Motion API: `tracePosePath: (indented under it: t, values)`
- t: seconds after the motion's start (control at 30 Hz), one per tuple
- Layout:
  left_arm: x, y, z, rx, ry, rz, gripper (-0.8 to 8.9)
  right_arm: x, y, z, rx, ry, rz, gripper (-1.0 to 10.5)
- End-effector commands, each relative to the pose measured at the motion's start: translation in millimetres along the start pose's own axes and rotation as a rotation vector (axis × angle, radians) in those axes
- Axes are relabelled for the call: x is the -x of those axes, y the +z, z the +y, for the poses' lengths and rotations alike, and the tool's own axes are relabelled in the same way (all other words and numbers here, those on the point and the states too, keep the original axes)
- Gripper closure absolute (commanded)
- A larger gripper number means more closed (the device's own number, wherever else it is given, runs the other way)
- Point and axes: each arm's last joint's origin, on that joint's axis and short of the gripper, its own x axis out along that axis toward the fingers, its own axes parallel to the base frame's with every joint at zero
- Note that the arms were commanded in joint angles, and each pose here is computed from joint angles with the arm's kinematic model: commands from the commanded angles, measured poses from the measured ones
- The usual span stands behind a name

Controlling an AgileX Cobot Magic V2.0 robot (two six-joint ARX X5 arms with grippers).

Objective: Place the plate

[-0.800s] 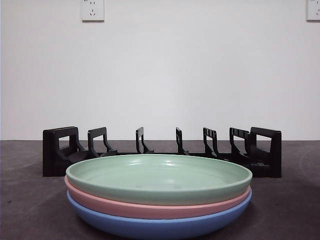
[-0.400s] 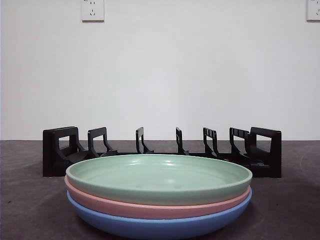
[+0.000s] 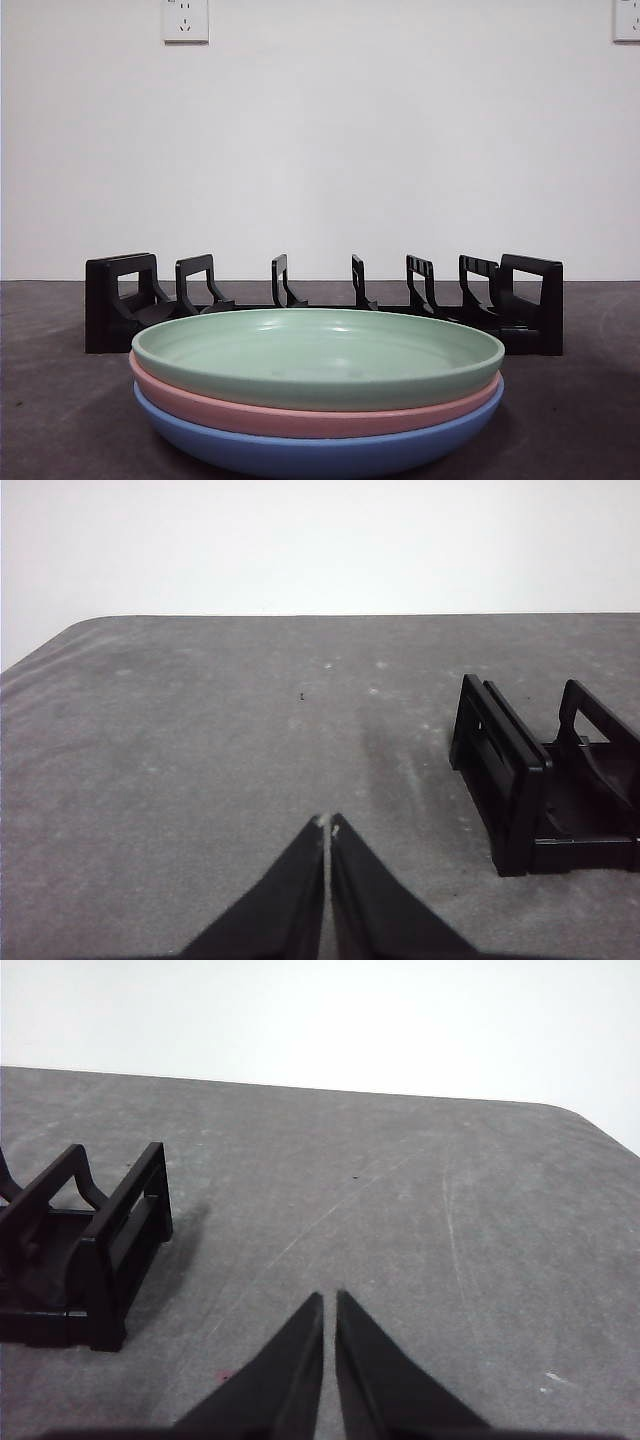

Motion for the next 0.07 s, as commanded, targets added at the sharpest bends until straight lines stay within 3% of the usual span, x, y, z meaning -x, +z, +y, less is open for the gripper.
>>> tracePosePath:
  t: [0.03, 0.07]
  values:
    - [-1.7, -5.5, 0.1, 0.004, 0.000, 0.007, 8.06, -0.3, 0.0, -0.2, -0.011, -0.005, -0.010, 9.3]
    - [-1.7, -5.5, 0.1, 0.004, 0.001, 0.007, 8.06, -0.3, 0.0, -0.2, -0.011, -0.005, -0.010, 9.3]
